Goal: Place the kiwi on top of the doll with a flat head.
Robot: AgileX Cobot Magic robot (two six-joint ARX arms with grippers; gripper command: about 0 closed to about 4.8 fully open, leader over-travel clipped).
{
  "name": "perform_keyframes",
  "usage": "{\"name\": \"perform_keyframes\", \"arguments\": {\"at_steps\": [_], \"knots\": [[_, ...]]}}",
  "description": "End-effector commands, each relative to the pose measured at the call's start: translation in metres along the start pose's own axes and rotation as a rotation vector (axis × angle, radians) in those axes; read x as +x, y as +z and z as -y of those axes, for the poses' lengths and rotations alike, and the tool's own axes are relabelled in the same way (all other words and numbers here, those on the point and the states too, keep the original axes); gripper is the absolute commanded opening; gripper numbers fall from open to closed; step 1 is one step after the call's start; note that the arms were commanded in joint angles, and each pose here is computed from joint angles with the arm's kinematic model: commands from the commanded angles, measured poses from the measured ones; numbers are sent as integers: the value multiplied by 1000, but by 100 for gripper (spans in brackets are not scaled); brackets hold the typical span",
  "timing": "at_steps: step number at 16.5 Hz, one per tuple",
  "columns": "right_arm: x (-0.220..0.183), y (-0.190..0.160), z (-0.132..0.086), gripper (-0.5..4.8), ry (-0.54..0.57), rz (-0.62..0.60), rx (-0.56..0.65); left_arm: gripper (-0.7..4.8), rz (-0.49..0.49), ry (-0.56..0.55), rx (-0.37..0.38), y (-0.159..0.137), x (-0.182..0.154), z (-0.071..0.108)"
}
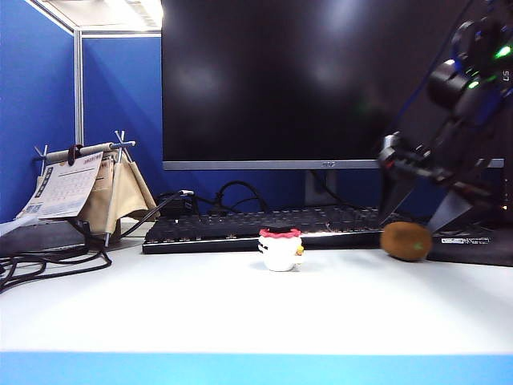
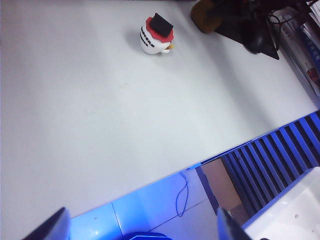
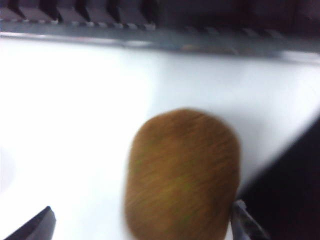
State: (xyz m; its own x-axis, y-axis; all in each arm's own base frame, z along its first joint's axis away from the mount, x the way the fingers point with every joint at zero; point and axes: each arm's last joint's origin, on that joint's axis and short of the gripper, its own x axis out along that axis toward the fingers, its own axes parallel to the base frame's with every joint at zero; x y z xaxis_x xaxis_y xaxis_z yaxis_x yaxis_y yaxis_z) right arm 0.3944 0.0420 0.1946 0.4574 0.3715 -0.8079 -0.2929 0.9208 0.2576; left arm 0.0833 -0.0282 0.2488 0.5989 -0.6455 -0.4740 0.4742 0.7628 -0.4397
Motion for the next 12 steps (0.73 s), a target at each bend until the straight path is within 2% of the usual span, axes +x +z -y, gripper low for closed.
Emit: {"name": "perform_keyframes", "arguments": {"at_steps": [1,6,9,11,12], "knots": [[16,0,5,479,-54,6,-14,383,1,-17,3,1,-1,1],[48,-12,15,479,-58,-61,7,383,-6,-20,-2,0,-1,1],[55,-16,18,467,-67,-86,15,383,-6,-20,-2,0,-1,1],[54,-17,17,331,-59,-99,20,382,-6,-20,-1,0,-1,1],[54,-18,17,282,-38,-106,23,382,-4,-19,0,0,-1,1]]}}
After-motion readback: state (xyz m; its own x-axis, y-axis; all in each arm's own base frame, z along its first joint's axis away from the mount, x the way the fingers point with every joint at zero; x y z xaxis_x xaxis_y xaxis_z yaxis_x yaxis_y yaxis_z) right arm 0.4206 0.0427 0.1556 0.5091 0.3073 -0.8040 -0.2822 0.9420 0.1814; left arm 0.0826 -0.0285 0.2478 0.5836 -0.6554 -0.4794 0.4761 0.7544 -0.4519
